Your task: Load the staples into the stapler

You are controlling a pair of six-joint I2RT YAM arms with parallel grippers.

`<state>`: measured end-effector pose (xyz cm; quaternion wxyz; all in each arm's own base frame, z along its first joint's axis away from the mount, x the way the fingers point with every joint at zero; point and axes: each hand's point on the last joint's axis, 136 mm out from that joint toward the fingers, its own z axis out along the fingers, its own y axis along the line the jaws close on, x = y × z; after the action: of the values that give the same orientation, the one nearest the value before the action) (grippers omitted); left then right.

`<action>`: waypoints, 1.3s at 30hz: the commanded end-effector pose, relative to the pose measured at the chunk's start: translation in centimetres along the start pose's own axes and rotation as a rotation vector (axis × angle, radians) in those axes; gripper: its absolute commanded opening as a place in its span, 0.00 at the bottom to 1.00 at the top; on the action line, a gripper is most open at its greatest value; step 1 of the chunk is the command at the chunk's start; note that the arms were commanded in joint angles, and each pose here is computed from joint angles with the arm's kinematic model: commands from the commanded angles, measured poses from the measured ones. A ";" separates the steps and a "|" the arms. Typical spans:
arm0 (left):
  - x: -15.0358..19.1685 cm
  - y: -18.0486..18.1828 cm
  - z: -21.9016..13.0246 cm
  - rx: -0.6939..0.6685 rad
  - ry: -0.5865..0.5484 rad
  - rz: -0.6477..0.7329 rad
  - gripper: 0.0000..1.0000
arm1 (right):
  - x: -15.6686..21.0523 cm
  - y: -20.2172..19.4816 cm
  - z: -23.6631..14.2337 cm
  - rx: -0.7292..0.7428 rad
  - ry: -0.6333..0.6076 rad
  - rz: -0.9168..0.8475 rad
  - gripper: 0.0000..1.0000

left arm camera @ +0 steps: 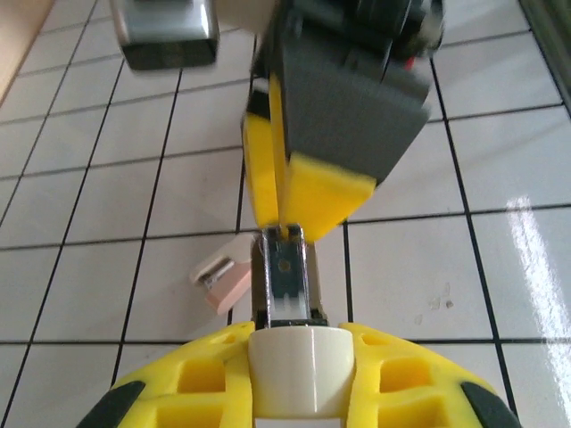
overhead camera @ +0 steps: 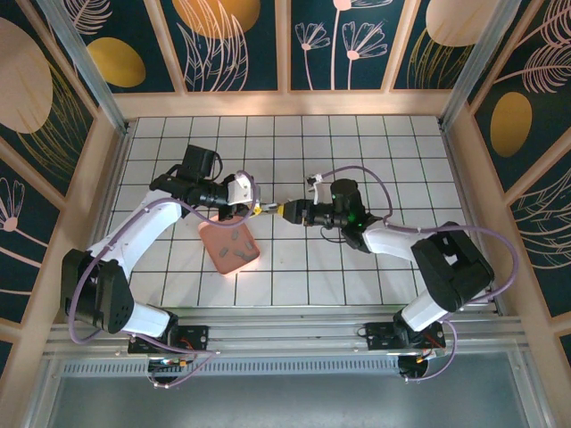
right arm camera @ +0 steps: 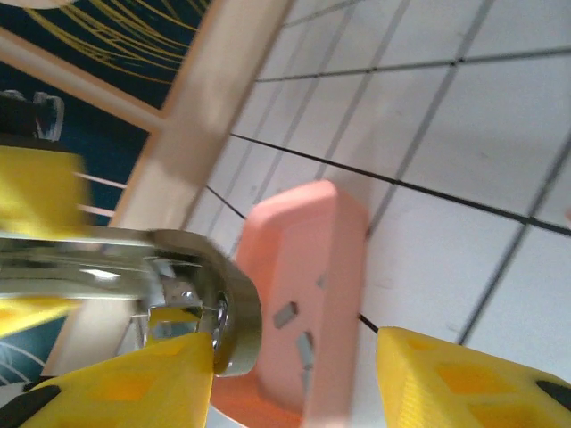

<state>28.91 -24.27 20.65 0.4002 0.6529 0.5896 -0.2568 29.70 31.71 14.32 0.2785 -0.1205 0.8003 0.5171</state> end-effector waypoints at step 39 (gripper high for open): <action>-4.5 -2.1 -1.1 0.098 -0.195 0.092 0.01 | -0.8 9.0 0.8 -0.131 -0.011 -1.160 0.57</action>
<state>27.16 -25.64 22.83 0.4211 0.6619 0.5343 -0.3148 26.73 35.17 20.01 0.5044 -0.5341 0.6016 0.3138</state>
